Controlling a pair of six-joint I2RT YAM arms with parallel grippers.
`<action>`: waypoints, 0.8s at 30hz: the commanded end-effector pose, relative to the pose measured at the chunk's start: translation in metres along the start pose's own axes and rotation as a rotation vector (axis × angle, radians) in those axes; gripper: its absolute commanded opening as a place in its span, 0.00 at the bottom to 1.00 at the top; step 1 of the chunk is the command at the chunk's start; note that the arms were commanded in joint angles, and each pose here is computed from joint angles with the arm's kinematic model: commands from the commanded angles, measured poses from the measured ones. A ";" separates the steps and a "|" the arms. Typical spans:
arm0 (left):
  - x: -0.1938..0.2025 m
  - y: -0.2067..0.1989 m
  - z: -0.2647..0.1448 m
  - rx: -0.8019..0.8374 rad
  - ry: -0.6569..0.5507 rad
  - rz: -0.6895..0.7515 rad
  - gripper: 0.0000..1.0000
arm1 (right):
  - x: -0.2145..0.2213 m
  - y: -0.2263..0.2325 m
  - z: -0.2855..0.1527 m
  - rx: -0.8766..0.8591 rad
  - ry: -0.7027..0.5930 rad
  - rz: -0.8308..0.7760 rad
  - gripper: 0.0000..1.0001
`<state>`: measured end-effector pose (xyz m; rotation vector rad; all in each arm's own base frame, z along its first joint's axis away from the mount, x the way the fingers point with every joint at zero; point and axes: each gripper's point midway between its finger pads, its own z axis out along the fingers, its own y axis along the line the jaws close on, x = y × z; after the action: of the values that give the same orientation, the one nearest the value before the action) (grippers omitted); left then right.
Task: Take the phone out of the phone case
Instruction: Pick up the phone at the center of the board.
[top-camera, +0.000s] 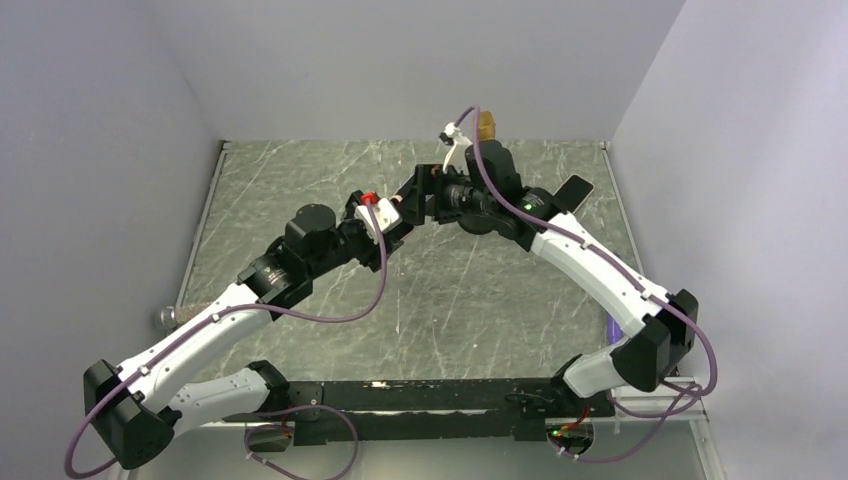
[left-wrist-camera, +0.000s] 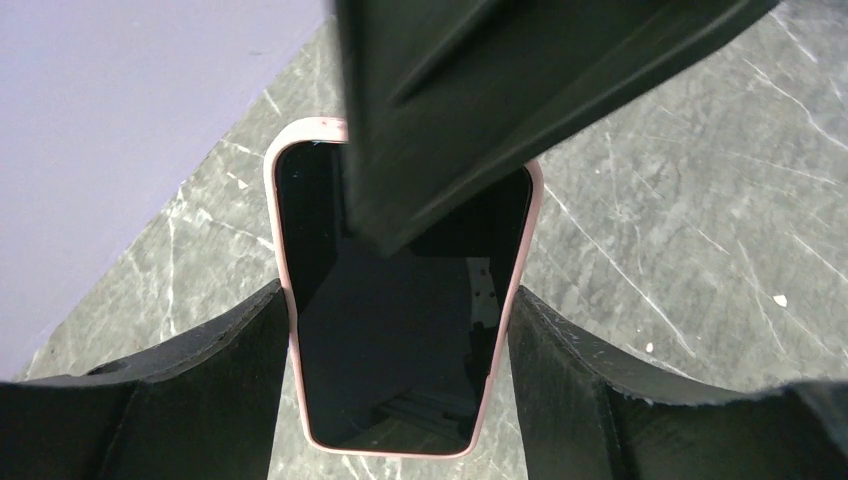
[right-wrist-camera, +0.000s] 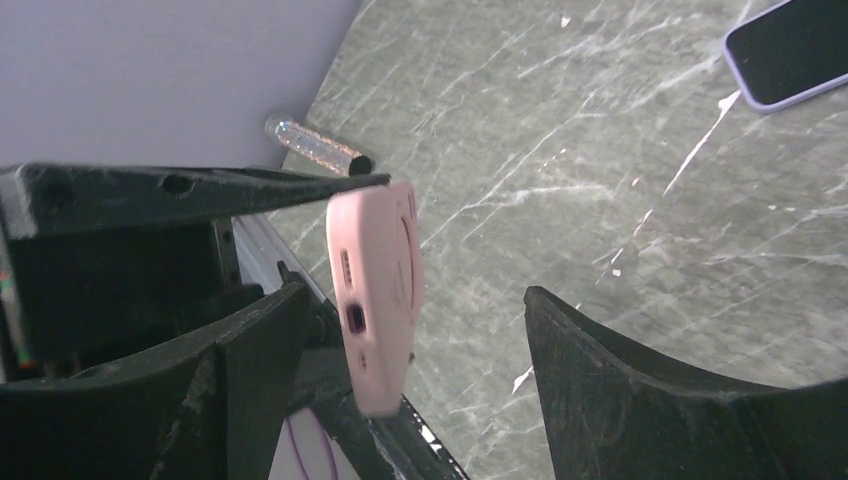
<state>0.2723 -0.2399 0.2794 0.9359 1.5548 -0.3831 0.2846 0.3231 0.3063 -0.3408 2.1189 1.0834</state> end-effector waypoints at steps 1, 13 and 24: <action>-0.037 -0.002 0.001 0.013 -0.112 0.070 0.00 | -0.005 0.022 0.012 -0.058 -0.022 -0.016 0.79; -0.044 0.016 0.002 -0.106 -0.093 -0.070 0.63 | 0.013 0.016 0.026 -0.065 -0.017 0.054 0.00; -0.072 0.057 -0.043 -0.251 -0.358 -0.399 0.99 | -0.055 0.004 -0.061 -0.231 -0.603 0.197 0.00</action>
<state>0.2750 -0.2179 0.3318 0.5953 1.4990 -0.4724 0.2863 0.2938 0.2648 -0.0189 1.9962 1.1662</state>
